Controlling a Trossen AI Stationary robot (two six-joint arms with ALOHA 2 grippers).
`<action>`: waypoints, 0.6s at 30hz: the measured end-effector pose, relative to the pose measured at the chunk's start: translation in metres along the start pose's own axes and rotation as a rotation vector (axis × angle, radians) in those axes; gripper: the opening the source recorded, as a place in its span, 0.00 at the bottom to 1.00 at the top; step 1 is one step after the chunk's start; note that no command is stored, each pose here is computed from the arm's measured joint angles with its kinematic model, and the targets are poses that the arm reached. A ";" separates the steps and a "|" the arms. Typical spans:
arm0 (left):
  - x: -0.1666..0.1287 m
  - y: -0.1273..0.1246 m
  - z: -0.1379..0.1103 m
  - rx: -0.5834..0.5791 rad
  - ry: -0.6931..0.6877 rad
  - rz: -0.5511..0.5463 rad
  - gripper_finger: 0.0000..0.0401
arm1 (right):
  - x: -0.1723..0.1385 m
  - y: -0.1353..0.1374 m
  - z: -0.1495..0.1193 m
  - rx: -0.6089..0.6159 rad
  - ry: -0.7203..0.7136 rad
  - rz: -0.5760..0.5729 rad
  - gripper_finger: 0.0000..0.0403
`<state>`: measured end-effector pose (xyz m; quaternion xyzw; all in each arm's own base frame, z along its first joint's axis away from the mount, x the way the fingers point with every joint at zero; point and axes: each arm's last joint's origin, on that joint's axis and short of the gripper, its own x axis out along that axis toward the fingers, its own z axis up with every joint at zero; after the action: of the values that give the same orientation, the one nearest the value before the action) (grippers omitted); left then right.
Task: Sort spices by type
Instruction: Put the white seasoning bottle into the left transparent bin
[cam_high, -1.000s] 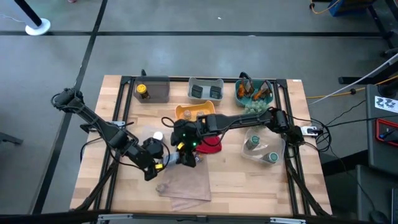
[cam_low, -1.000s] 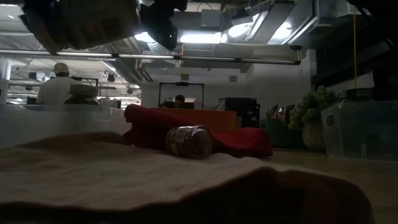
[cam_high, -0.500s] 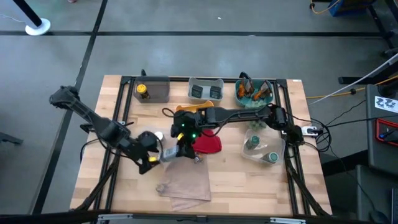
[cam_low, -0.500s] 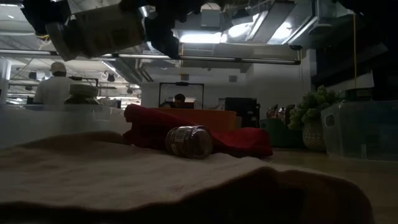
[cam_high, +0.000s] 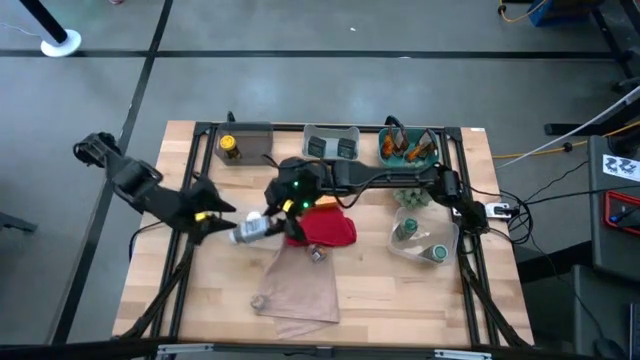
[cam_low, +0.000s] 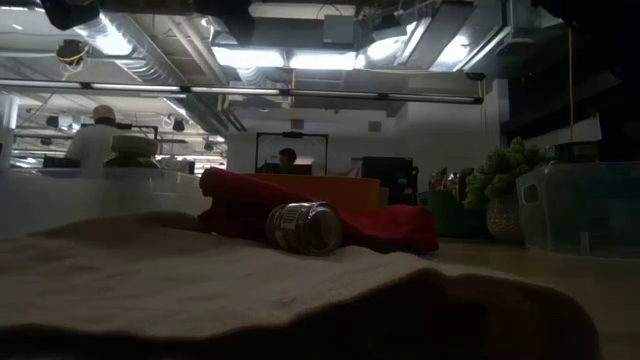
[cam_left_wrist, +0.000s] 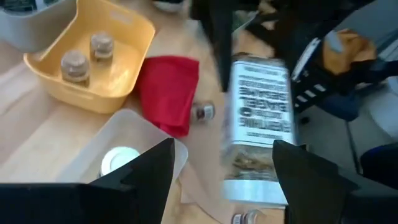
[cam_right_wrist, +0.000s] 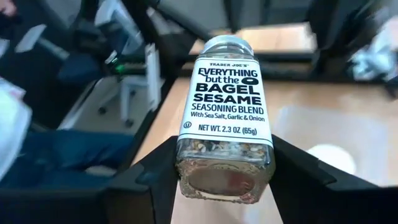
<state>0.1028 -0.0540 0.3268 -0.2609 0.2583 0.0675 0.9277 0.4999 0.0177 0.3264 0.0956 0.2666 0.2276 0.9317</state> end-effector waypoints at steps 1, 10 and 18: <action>-0.003 0.002 0.001 0.004 -0.009 -0.010 0.63 | -0.001 -0.001 0.003 -0.011 -0.020 -0.017 0.50; -0.014 0.008 0.003 0.076 -0.043 -0.041 0.63 | -0.012 -0.013 0.017 -0.063 -0.119 -0.137 0.50; -0.014 0.008 0.003 0.175 -0.051 -0.032 0.63 | -0.016 -0.014 0.028 -0.104 -0.218 -0.158 0.50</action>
<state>0.0907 -0.0452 0.3327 -0.1811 0.2355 0.0367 0.9541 0.5084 -0.0038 0.3522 0.0502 0.1581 0.1553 0.9738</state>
